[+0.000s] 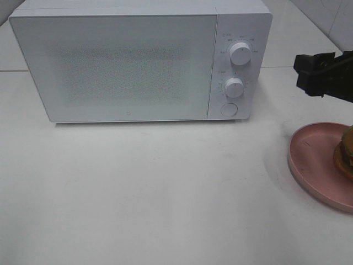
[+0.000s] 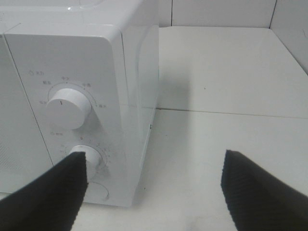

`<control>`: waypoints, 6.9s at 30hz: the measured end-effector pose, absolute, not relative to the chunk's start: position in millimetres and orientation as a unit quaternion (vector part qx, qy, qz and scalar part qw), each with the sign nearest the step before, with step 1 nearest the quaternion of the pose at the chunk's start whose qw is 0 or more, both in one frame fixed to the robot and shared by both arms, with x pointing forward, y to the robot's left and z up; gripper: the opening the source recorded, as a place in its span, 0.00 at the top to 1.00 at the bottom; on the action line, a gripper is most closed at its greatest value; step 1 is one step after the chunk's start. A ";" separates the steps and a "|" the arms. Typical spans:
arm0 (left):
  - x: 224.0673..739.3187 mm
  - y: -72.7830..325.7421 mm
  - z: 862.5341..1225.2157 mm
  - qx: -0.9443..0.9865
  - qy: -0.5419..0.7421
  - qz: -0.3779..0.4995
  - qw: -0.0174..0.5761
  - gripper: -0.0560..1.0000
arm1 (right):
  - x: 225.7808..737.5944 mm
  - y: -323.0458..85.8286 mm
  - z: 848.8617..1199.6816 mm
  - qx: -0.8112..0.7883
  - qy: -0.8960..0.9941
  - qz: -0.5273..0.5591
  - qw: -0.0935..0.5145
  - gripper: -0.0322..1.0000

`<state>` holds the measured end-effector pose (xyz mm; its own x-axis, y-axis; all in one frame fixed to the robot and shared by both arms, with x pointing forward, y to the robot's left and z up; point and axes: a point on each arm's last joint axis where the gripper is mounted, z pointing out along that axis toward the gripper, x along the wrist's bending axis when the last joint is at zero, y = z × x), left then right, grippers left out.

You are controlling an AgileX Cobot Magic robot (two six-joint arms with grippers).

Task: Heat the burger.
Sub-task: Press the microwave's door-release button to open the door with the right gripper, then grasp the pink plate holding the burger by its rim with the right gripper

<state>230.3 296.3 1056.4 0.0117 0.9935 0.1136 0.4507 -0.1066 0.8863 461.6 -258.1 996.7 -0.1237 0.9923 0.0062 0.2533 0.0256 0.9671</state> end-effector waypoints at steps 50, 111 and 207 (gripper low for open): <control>230.3 296.3 1056.4 0.626 0.577 0.402 0.338 0.02 | 445.7 -169.7 914.3 0.624 0.494 0.485 0.361 0.28; 230.3 296.3 1056.4 0.626 0.577 0.402 0.338 0.02 | 536.4 -154.9 874.8 0.848 0.029 0.529 -0.008 0.96; 230.3 296.3 1056.4 0.626 0.577 0.402 0.338 0.02 | 528.9 -142.9 907.7 0.811 0.492 0.316 0.011 0.96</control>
